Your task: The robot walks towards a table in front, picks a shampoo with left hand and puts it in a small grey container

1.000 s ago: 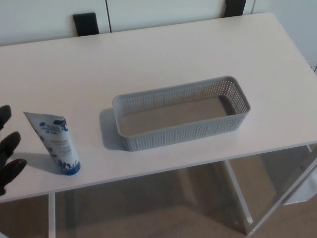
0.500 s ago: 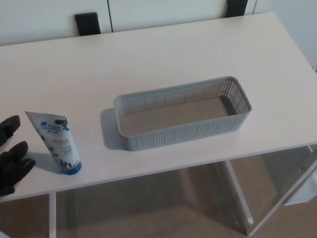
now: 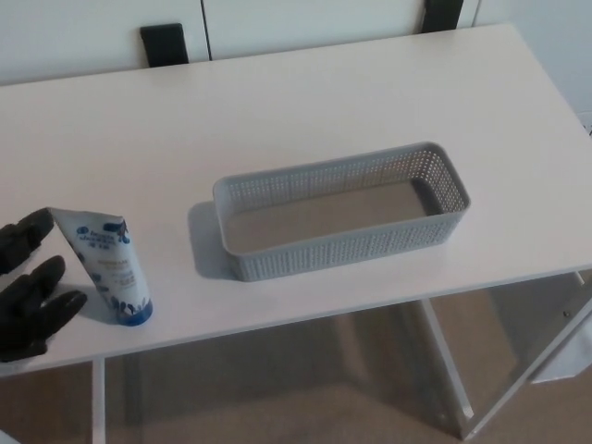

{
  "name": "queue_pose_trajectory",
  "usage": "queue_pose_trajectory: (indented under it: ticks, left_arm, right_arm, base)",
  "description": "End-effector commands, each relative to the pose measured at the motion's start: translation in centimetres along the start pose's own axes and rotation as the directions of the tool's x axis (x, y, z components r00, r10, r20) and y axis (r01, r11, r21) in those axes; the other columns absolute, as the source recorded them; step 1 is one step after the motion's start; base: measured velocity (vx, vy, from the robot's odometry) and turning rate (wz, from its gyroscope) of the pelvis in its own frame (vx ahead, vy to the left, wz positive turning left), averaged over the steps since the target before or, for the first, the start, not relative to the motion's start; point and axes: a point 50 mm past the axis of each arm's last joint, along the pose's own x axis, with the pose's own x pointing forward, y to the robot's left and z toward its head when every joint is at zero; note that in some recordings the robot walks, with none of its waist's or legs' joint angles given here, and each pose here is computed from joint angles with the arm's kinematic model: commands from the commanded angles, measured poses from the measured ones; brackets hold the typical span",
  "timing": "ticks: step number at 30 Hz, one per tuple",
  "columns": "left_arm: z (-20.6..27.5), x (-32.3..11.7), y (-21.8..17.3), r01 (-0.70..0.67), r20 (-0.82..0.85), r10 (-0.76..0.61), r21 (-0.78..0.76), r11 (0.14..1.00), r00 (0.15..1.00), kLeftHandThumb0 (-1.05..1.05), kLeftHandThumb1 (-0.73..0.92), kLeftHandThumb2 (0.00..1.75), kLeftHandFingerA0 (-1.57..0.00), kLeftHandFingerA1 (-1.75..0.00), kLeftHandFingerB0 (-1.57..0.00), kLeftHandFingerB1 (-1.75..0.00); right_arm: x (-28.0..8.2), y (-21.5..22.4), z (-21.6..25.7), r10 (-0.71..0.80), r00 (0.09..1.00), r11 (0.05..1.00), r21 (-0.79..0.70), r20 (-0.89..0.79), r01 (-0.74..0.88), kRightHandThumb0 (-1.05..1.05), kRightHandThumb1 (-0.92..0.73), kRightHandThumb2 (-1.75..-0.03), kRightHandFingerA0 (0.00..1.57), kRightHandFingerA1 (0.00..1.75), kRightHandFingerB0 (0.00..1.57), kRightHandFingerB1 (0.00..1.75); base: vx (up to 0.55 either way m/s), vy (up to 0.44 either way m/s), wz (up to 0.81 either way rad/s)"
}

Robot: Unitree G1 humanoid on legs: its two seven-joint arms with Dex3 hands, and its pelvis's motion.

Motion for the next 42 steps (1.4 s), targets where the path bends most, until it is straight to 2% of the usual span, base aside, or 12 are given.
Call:
queue_pose_trajectory:
  ticks: [1,12,18,21,22,25,26,28,30,31,37,42]
  left_arm:
    - [-0.9,0.2,-1.1,-0.002,-0.054,0.005,0.044,0.999,0.999,-0.64,0.38,0.73,0.0,-0.11,0.0,0.0]
    - [-0.6,0.6,-3.6,0.055,-0.053,-0.051,0.076,0.996,0.997,-0.62,0.38,0.73,0.0,-0.1,0.0,0.0]
    - [-1.0,2.8,-5.1,0.019,-0.139,-0.014,0.038,0.999,0.99,-0.61,0.37,0.72,-0.04,-0.35,0.0,-0.04]
    - [-0.7,4.4,-5.6,-0.044,-0.169,0.056,0.077,0.996,0.984,-0.66,0.4,0.75,-0.39,-0.54,0.0,-0.04]
    - [-0.6,5.4,-5.8,-0.094,-0.181,0.104,0.06,0.994,0.978,-0.56,0.4,0.7,-0.76,-0.67,-0.05,-0.23]
    - [-0.6,7.2,-6.2,-0.193,-0.189,0.191,0.01,0.981,0.963,-0.2,0.48,0.93,-1.01,-1.0,-0.13,-0.49]
    - [-0.5,8.0,-6.2,-0.24,-0.195,0.235,-0.005,0.971,0.952,-0.21,0.72,0.61,-1.02,-1.15,-0.34,-0.37]
    - [-0.4,9.0,-6.1,-0.276,-0.189,0.275,0.018,0.961,0.943,-0.05,0.78,0.75,-1.03,-1.38,-0.77,-0.6]
    - [-0.2,9.7,-6.1,-0.309,-0.179,0.313,0.049,0.95,0.933,-0.05,0.75,0.82,-1.05,-1.39,-0.85,-0.66]
    - [-0.1,9.8,-6.1,-0.317,-0.161,0.325,0.071,0.946,0.932,-0.07,0.69,0.93,-1.05,-1.42,-0.9,-0.77]
    - [1.5,10.3,-6.4,-0.326,-0.076,0.329,0.051,0.944,0.941,-0.07,0.73,0.93,-0.97,-1.6,-0.82,-1.16]
    - [2.9,9.9,-6.5,-0.316,-0.005,0.316,0.008,0.949,0.949,-0.08,0.73,0.88,-0.94,-1.62,-0.81,-1.13]
  right_arm:
    - [0.0,-0.6,0.1,-0.015,1.0,1.0,-0.016,-0.001,0.014,-0.37,-0.63,-0.79,0.61,0.54,0.46,0.48]
    - [0.0,-0.8,0.1,-0.017,1.0,1.0,-0.023,-0.003,0.017,-0.28,-0.71,-0.61,0.7,0.46,0.5,0.38]
    - [-0.1,-0.7,-0.1,-0.017,1.0,1.0,-0.008,-0.004,0.017,-0.38,-0.62,-0.79,0.63,0.55,0.47,0.49]
    - [0.0,-0.6,0.3,-0.016,1.0,1.0,-0.014,0.005,0.016,-0.38,-0.62,-0.8,0.63,0.55,0.47,0.49]
    - [0.1,-0.5,0.4,-0.017,1.0,1.0,-0.012,0.012,0.017,-0.29,-0.72,-0.61,0.68,0.45,0.5,0.39]
    - [0.1,-0.4,0.7,-0.015,1.0,1.0,-0.007,0.022,0.015,-0.37,-0.62,-0.79,0.65,0.57,0.46,0.49]
    - [0.2,-0.4,0.8,-0.013,1.0,1.0,-0.002,0.027,0.013,-0.37,-0.62,-0.79,0.65,0.57,0.46,0.49]
    - [0.2,-0.4,1.2,-0.012,0.999,1.0,-0.01,0.039,0.012,-0.35,-0.63,-0.79,0.63,0.55,0.46,0.49]
    - [0.3,-0.5,1.5,-0.01,0.999,1.0,-0.01,0.049,0.011,-0.28,-0.72,-0.61,0.68,0.46,0.49,0.39]
    - [0.3,-0.7,1.6,-0.013,0.999,1.0,-0.01,0.052,0.014,-0.37,-0.62,-0.78,0.62,0.55,0.46,0.48]
    - [0.5,-1.6,2.8,-0.033,0.996,0.999,0.004,0.082,0.033,-0.35,-0.63,-0.79,0.63,0.56,0.47,0.49]
    - [0.5,-2.1,2.9,-0.044,0.997,0.999,0.014,0.068,0.043,-0.27,-0.71,-0.61,0.67,0.46,0.49,0.39]
  base:
    - [0.0,0.0,0.0]
    - [0.0,0.0,0.0]
    - [0.0,0.0,0.0]
    - [0.0,0.0,0.0]
    - [0.0,0.0,0.0]
    - [0.0,0.0,0.0]
    - [0.0,0.0,0.0]
    - [0.0,0.0,0.0]
    - [0.0,0.0,0.0]
    - [0.0,0.0,0.0]
    - [0.0,0.0,0.0]
    - [0.0,0.0,0.0]
